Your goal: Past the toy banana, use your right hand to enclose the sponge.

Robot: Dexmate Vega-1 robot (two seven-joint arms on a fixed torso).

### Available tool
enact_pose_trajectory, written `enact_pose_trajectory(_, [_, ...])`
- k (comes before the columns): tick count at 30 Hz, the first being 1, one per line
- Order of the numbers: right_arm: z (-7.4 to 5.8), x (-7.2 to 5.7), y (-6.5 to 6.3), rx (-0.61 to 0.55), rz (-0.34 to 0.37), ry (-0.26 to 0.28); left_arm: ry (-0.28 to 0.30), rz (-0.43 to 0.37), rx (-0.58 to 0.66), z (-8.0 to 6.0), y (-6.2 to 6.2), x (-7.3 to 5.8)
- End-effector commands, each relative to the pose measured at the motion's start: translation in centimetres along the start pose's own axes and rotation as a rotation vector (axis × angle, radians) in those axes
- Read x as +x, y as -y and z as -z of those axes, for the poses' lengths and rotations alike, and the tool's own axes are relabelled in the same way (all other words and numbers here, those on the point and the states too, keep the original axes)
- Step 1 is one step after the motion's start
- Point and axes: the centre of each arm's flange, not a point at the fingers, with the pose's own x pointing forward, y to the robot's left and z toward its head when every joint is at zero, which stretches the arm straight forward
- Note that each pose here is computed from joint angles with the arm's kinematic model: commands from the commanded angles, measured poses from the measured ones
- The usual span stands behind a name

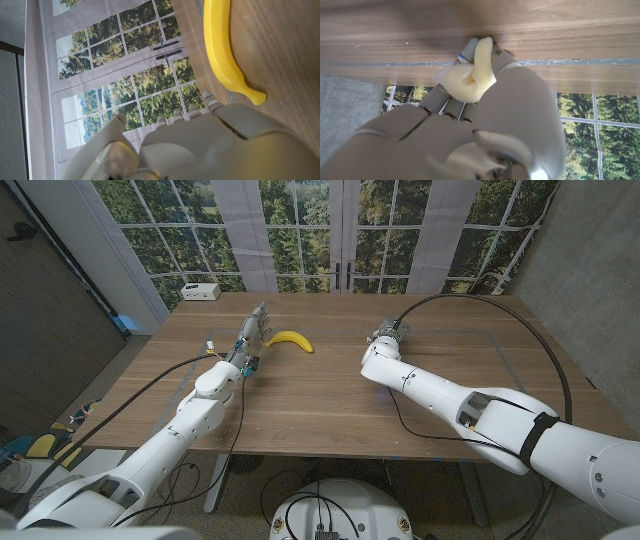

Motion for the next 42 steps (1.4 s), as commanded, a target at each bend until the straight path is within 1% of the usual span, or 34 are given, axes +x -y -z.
enact_pose_trajectory(1, [0.4, -0.6, 0.4, 0.083, 0.107, 0.089, 0.003, 0.007, 0.005, -0.1, 0.0, 0.3])
enact_pose_trajectory(6, [0.5, -0.8, 0.8, 0.093, 0.147, 0.116, 0.003, 0.009, 0.0, -0.1, 0.1, 0.4])
enact_pose_trajectory(15, [0.6, -1.1, 1.5, 0.12, 0.191, 0.159, 0.003, 0.01, 0.007, -0.3, 0.1, 0.3])
enact_pose_trajectory(22, [0.5, -1.4, 2.3, 0.137, 0.225, 0.208, 0.007, 0.013, 0.006, -0.3, 0.3, 0.1])
enact_pose_trajectory(28, [0.4, -1.7, 2.8, 0.139, 0.266, 0.273, 0.01, 0.014, 0.002, -0.3, 0.4, -0.1])
enact_pose_trajectory(34, [0.2, -2.0, 3.6, 0.141, 0.287, 0.284, 0.014, 0.013, 0.004, -0.4, 0.4, -0.3])
enact_pose_trajectory(39, [-0.1, -2.2, 4.3, 0.144, 0.298, 0.305, 0.022, 0.01, 0.0, -0.4, 0.5, -0.5])
enact_pose_trajectory(41, [-0.1, -2.3, 4.5, 0.151, 0.304, 0.319, 0.023, 0.008, 0.001, -0.5, 0.6, -0.6])
enact_pose_trajectory(42, [-0.1, -2.4, 4.7, 0.159, 0.304, 0.34, 0.022, 0.01, 0.002, -0.5, 0.6, -0.7])
